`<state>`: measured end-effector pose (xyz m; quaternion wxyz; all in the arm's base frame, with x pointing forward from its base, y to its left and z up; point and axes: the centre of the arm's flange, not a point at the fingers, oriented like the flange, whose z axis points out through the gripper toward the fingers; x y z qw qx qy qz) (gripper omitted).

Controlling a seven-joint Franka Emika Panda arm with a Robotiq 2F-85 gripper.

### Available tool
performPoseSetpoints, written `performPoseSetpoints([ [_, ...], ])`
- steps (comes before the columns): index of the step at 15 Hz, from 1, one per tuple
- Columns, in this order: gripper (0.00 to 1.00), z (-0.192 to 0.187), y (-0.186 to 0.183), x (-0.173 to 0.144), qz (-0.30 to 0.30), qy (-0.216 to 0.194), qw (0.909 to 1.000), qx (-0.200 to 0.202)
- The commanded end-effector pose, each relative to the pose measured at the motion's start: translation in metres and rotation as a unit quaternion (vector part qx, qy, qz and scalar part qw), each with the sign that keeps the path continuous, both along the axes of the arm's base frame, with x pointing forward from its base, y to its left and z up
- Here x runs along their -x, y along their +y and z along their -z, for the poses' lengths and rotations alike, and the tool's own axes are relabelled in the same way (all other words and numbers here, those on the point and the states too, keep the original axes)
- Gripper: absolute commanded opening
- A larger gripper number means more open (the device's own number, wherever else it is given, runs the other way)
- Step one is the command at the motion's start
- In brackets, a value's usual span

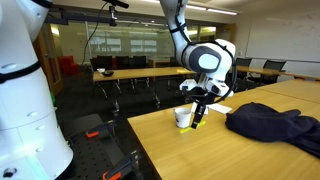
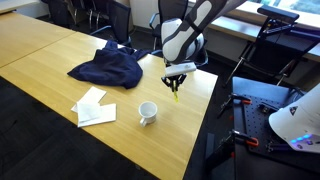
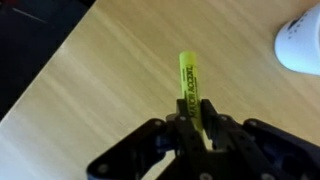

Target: Take the marker out of the white cup and put it on the table

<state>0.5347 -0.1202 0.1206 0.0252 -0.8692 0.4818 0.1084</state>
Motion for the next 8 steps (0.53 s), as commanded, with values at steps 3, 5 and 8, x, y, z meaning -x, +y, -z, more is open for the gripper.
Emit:
performPoseSetpoints([
  [3, 0.05, 0.058, 0.015, -0.027, -0.122, -0.024, 0.9921, -0.012],
  [5, 0.05, 0.069, 0.019, -0.031, -0.156, -0.017, 0.9874, -0.021],
  [8, 0.52, 0.056, 0.024, -0.033, -0.168, 0.014, 0.9856, 0.009],
])
